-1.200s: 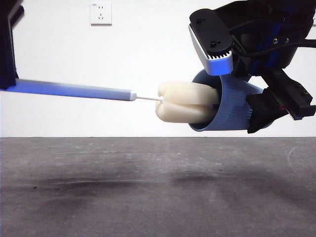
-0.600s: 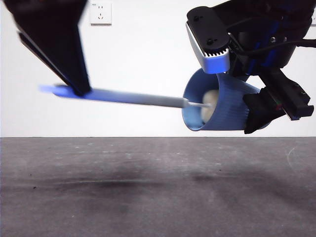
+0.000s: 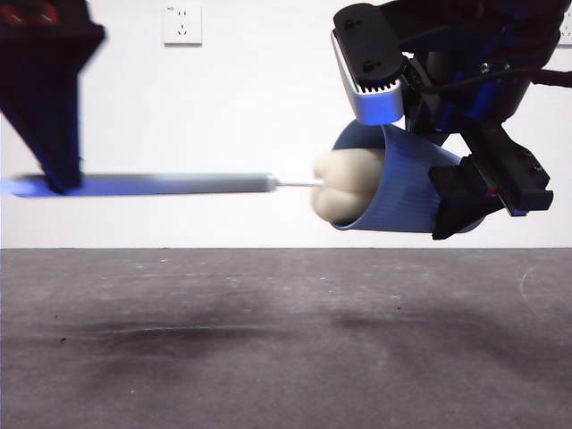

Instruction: Pick up the cup brush,pick up the cup,insert the brush into the cup,clean the cup,put the cup brush back,put the cup back to the fixed position on the table

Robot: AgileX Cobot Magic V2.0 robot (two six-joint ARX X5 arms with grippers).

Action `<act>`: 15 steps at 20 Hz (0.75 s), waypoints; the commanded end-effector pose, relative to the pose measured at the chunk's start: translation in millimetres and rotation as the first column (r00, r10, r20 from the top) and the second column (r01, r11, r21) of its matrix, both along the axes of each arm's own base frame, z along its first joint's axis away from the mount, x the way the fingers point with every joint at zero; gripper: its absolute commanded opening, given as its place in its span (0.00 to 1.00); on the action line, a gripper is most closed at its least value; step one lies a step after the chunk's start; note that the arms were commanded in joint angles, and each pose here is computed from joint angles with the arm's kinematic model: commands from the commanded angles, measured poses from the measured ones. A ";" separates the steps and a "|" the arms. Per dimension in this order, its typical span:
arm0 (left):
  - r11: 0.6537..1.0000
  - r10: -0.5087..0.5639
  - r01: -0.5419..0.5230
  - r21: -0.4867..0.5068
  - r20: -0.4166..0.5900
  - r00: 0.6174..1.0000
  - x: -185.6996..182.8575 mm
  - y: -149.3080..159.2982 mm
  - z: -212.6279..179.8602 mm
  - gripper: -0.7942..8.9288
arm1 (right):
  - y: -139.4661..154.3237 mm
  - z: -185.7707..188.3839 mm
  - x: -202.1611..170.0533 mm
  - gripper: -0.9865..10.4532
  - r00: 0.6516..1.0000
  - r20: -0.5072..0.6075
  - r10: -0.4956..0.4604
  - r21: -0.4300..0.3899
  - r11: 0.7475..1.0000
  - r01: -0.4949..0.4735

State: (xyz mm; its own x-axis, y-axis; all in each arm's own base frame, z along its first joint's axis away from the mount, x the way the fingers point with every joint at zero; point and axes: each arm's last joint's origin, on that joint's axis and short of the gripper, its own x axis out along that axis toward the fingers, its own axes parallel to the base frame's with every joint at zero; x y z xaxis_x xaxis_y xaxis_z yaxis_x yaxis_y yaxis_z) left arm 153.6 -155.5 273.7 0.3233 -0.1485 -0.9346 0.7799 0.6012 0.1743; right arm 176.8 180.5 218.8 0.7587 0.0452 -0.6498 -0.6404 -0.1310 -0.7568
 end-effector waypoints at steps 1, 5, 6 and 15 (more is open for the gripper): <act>0.996 0.089 -0.089 -0.010 0.026 0.996 -3.4 16.7 9.2 0.07 | 1.1 -0.3 -0.1 0.08 1.000 -0.005 -0.020 0.024 1.000 0.020; 0.985 0.171 -0.171 -0.007 0.061 0.983 -11.3 41.5 22.0 0.07 | 1.1 -0.3 0.0 0.08 0.998 -0.010 -0.064 0.075 0.995 0.065; 0.983 0.185 -0.184 -0.011 0.064 0.981 -12.7 45.7 24.0 0.07 | 1.1 -0.3 -0.1 0.08 0.996 -0.013 -0.084 0.097 0.992 0.085; 0.925 0.352 -0.329 -0.189 0.107 0.930 -7.4 51.0 31.9 0.07 | -1.7 7.5 -2.4 0.08 0.897 -0.150 -0.416 0.527 0.734 0.429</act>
State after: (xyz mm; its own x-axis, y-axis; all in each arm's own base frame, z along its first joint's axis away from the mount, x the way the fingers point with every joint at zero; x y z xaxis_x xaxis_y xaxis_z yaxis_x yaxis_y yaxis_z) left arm 145.5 -104.5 308.5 0.5073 -0.1526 -0.8482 0.5321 0.8297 0.1690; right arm 175.0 178.6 224.7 0.7643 0.0585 -0.6422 -0.5998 0.4301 -0.6747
